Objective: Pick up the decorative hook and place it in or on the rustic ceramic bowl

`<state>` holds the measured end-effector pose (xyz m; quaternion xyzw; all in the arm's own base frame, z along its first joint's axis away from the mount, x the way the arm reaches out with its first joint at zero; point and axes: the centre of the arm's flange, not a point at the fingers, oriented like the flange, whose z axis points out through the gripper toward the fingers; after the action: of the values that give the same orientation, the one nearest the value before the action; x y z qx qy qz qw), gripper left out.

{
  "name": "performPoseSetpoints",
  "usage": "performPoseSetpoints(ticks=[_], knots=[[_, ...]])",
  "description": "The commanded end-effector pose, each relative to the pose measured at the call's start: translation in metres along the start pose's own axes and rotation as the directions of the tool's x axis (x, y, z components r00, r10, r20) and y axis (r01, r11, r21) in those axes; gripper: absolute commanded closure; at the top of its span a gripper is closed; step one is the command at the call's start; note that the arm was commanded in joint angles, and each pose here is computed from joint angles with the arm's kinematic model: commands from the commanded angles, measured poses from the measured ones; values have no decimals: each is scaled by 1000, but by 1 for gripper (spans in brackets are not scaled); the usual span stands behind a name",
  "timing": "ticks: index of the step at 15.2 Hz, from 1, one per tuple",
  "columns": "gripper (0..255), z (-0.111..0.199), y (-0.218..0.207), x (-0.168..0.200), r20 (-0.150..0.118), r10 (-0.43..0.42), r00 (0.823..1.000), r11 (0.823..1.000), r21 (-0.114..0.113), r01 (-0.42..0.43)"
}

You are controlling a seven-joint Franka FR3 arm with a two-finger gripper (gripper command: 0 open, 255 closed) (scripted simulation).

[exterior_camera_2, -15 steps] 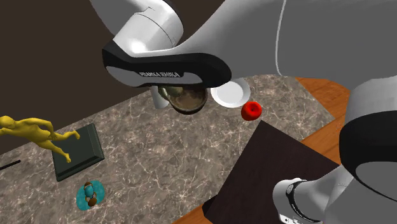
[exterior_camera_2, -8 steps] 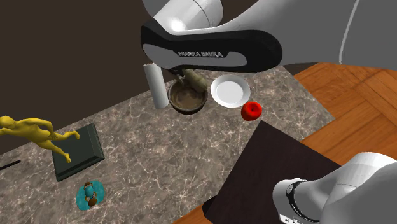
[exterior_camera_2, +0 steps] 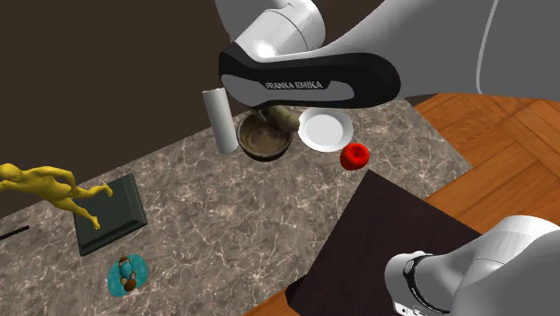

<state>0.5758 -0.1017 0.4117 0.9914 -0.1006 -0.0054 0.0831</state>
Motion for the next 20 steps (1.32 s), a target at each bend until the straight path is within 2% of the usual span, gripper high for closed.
performPoseSetpoints(ticks=[1, 13, 20], knots=[[255, 10, -2, 0, -1, 0, 1000, 1000, 0, 0], [255, 72, -12, 0, -1, 0, 1000, 1000, 0, 0], [255, 72, -12, 0, -1, 0, 1000, 1000, 0, 0]])
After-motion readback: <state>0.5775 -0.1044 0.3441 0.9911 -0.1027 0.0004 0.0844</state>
